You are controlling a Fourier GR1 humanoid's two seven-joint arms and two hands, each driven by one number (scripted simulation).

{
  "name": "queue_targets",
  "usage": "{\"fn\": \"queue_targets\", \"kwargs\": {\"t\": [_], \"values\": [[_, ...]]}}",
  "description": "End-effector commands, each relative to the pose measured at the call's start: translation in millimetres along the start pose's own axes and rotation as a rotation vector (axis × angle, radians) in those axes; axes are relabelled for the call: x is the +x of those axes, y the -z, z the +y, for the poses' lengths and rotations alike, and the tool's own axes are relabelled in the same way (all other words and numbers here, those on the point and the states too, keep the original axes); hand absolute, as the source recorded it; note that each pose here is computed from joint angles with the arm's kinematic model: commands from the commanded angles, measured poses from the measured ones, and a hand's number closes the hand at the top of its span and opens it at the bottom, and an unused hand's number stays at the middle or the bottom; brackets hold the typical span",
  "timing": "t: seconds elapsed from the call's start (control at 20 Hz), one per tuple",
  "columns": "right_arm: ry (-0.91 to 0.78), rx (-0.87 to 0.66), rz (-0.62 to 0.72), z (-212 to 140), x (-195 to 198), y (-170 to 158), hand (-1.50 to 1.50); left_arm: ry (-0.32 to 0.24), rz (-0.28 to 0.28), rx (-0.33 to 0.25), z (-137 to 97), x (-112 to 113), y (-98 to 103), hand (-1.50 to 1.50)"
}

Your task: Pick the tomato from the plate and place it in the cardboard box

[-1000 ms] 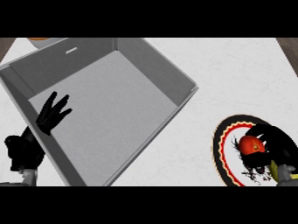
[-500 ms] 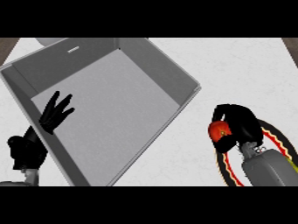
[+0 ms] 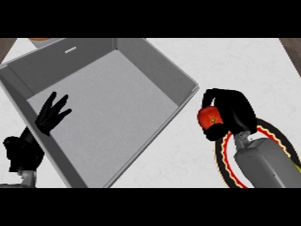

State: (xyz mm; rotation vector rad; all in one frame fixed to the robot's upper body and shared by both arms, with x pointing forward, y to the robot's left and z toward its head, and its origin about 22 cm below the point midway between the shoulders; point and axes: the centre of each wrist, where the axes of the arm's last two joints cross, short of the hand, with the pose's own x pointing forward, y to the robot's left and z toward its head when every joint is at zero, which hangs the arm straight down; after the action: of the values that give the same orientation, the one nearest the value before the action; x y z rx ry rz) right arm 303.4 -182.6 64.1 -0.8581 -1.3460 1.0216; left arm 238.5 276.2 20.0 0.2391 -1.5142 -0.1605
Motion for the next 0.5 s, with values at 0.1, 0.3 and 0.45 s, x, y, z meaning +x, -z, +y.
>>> {"fn": "queue_targets", "kwargs": {"t": [0.1,0.3,0.45], "values": [[0.293,-0.155,-0.210,-32.4,31.5,-4.1,1.50,0.103,0.050,0.046,10.2,-9.2,-3.0,0.00],[0.425,-0.173,-0.338,-54.3,56.7,-6.8,1.50,0.111,0.060,0.046,13.6,-17.4,-20.2,0.00],[0.459,-0.182,-0.415,-84.1,71.9,1.9,1.50,0.097,0.047,0.049,13.4,-0.6,8.3,0.00]]}}
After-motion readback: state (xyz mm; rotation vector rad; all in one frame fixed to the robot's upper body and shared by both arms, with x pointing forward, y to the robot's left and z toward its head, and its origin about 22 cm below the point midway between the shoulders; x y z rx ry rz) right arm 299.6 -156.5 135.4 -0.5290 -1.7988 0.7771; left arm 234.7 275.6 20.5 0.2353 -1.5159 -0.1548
